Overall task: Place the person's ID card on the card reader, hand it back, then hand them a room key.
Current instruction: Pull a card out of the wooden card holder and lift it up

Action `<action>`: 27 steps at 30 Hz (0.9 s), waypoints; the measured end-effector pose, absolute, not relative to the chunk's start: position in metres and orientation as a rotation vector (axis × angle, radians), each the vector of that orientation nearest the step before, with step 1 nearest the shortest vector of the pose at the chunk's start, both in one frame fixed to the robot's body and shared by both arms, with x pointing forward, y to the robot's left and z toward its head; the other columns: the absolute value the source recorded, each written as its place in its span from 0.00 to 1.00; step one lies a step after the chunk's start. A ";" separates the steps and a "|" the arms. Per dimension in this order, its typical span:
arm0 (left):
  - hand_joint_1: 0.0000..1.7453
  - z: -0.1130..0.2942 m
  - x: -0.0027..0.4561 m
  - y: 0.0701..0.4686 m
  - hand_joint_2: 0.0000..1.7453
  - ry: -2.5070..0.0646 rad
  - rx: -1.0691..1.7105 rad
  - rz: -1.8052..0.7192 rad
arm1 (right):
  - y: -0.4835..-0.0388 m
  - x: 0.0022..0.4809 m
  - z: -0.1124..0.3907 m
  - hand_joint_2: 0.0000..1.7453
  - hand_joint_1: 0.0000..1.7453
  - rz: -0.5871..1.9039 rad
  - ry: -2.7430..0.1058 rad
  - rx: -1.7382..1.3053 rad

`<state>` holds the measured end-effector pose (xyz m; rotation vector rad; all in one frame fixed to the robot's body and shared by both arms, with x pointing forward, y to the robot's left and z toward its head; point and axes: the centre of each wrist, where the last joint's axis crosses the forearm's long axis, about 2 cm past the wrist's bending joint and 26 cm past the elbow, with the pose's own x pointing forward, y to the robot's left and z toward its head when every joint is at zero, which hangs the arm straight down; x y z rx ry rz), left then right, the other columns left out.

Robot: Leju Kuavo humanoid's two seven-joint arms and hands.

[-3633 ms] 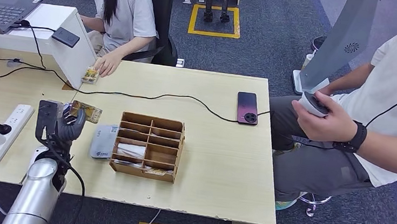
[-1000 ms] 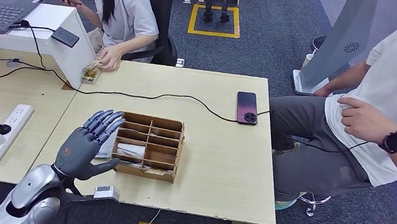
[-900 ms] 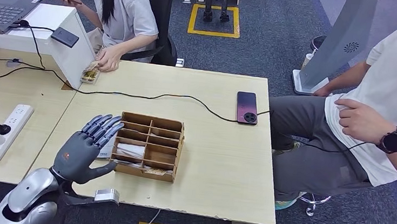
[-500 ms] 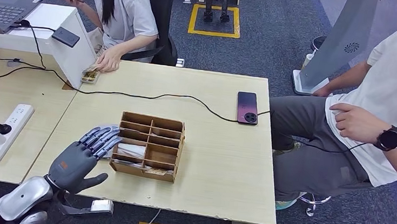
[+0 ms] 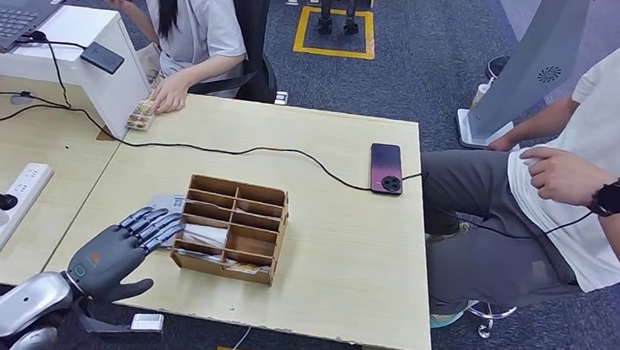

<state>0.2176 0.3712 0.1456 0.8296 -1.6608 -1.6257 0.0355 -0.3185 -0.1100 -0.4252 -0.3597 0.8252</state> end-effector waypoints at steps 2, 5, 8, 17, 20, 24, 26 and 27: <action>0.00 0.147 0.220 0.369 1.00 -1.653 0.825 -1.633 | -0.318 0.036 -0.110 0.00 0.00 0.826 -0.359 -0.425; 0.00 0.150 0.226 0.364 1.00 -1.642 0.836 -1.652 | -0.318 0.036 -0.110 0.00 0.00 0.828 -0.358 -0.426; 0.00 0.154 0.233 0.357 1.00 -1.635 0.821 -1.655 | -0.318 0.036 -0.110 0.00 0.00 0.827 -0.358 -0.427; 0.00 0.148 0.233 0.340 1.00 -1.608 0.767 -1.658 | -0.317 0.036 -0.110 0.00 0.00 0.821 -0.350 -0.427; 0.00 0.145 0.233 0.334 1.00 -1.598 0.769 -1.671 | -0.317 0.036 -0.110 0.00 0.00 0.821 -0.351 -0.426; 0.00 0.140 0.234 0.329 1.00 -1.585 0.763 -1.680 | -0.317 0.036 -0.110 0.00 0.00 0.820 -0.354 -0.427; 0.00 0.139 0.233 0.329 1.00 -1.580 0.757 -1.683 | -0.317 0.036 -0.110 0.00 0.00 0.819 -0.355 -0.427; 0.00 0.138 0.233 0.328 1.00 -1.579 0.754 -1.683 | -0.317 0.036 -0.110 0.00 0.00 0.819 -0.356 -0.427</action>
